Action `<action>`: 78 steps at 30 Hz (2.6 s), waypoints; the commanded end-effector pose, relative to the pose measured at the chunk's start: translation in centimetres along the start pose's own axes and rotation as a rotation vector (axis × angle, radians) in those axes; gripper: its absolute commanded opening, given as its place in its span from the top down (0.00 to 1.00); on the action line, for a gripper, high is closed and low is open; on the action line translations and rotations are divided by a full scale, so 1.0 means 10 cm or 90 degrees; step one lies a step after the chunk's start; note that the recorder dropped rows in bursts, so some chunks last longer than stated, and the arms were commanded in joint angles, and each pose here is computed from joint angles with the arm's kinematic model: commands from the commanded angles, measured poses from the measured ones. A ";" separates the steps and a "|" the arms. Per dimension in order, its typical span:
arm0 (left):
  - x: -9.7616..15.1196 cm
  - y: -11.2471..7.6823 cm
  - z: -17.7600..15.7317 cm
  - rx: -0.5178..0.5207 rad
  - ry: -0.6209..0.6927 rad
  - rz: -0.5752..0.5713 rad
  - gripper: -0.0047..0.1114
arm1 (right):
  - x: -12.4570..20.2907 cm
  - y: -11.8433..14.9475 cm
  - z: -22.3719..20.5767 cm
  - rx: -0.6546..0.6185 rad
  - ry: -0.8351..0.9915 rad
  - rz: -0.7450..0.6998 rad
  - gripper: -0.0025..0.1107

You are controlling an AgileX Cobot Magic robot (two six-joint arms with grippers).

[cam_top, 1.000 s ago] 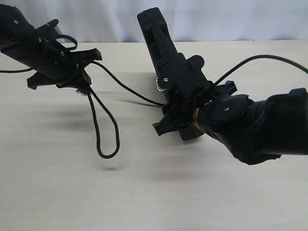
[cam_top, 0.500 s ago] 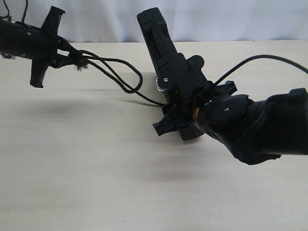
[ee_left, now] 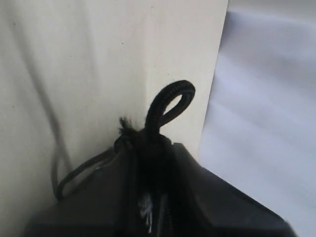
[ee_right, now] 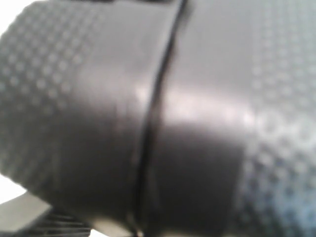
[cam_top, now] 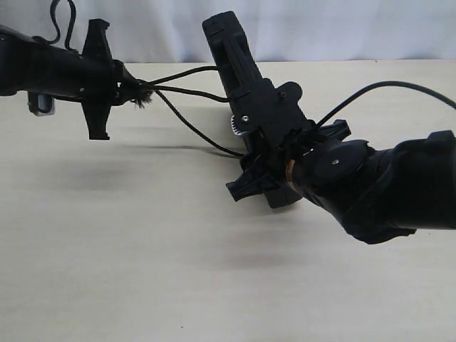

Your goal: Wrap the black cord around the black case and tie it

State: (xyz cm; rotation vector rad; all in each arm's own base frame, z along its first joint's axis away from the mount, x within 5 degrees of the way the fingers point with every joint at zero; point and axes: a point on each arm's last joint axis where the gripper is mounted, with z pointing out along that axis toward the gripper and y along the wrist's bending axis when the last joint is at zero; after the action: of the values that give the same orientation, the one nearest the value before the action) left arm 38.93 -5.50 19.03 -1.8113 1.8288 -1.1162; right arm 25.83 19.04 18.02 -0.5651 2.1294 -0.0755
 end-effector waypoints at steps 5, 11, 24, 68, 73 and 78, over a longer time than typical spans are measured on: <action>0.35 0.05 0.05 0.007 0.027 -0.020 0.96 | 0.08 0.05 0.01 -0.042 0.027 0.007 0.94; 0.57 -0.18 -0.01 0.038 0.136 0.169 0.96 | 0.10 0.12 0.00 -0.091 0.036 -0.042 0.94; 0.76 -0.34 -0.08 0.116 0.219 0.523 0.96 | 0.11 0.15 0.00 -0.108 0.040 -0.041 0.75; 0.69 -0.27 -0.06 0.069 0.191 0.648 0.96 | -0.17 -1.18 0.14 -0.503 0.022 0.345 0.35; 0.69 -0.27 -0.06 0.068 0.191 0.650 0.96 | -0.22 -1.08 0.22 -0.465 0.000 0.343 0.44; 0.67 -0.28 -0.05 0.070 0.176 0.651 0.96 | -0.23 -1.04 0.22 -0.475 -0.005 0.330 0.94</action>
State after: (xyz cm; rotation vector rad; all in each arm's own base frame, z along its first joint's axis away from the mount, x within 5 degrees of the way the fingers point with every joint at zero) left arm 39.61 -11.29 23.32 -0.4942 2.3025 -1.0041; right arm 32.36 11.08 21.09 -0.3899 2.2076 1.0487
